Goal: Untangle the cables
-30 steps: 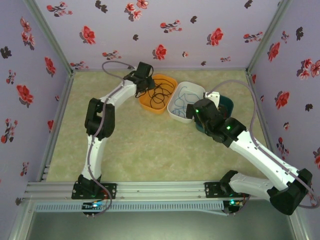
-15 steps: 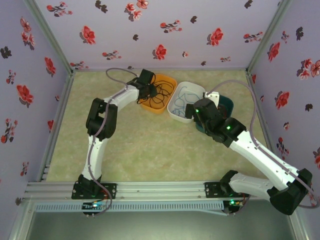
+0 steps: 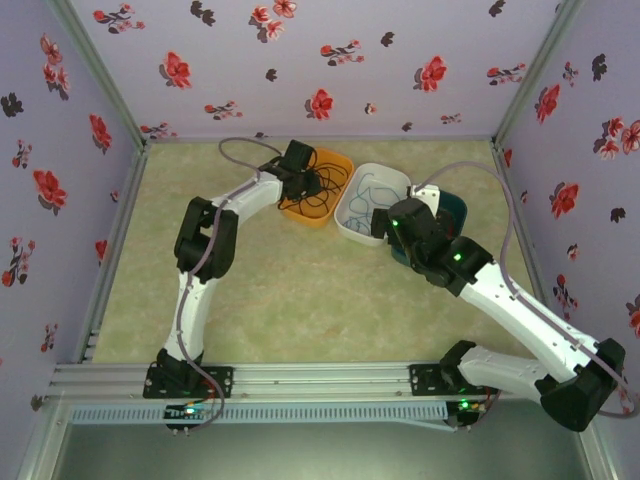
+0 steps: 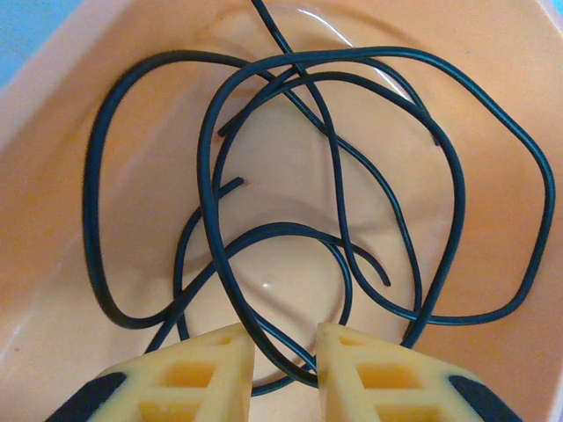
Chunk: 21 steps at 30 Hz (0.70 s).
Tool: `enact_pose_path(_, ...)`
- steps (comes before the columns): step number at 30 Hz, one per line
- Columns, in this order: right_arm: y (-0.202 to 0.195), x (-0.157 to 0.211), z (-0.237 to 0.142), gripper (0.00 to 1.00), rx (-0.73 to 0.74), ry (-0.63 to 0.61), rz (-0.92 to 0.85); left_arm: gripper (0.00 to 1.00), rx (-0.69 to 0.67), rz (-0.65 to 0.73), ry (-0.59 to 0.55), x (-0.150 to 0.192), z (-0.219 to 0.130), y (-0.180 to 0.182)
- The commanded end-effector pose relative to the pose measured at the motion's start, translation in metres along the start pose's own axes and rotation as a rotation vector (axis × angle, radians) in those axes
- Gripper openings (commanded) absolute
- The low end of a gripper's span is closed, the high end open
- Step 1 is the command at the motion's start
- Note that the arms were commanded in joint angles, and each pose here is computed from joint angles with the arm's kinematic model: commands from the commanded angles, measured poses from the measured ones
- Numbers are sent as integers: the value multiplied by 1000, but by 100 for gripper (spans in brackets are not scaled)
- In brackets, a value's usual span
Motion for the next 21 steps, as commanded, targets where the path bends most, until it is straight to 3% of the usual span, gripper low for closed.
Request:
enact_pose_path(1,-6,-1,-2,99,16,-21,30,25,57,-8,-17,-2,-12,-15)
enact_pose_path(7,-7,-1,-3,99,21,-25,30,25,93,-11,-37,-2,-27,-20)
enact_pose_path(13,-10,-3,-6,99,30,-37,33,29,166,2,-114,-13,-72,-30)
enact_pose_path(17,-13,-4,-9,99,34,-54,38,44,212,21,-175,-15,-108,-31)
enact_pose_path(21,-18,-4,-12,99,55,-68,36,74,228,43,-251,-12,-147,-24)
Point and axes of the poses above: each hand's point on the last joint's axis, 136 mm out from that joint toward the fingers, its own z axis out along the fingers, its own y axis along the line the jaws close on, x = y × z, the point moved 8 cm from there along -z, back along the fingers
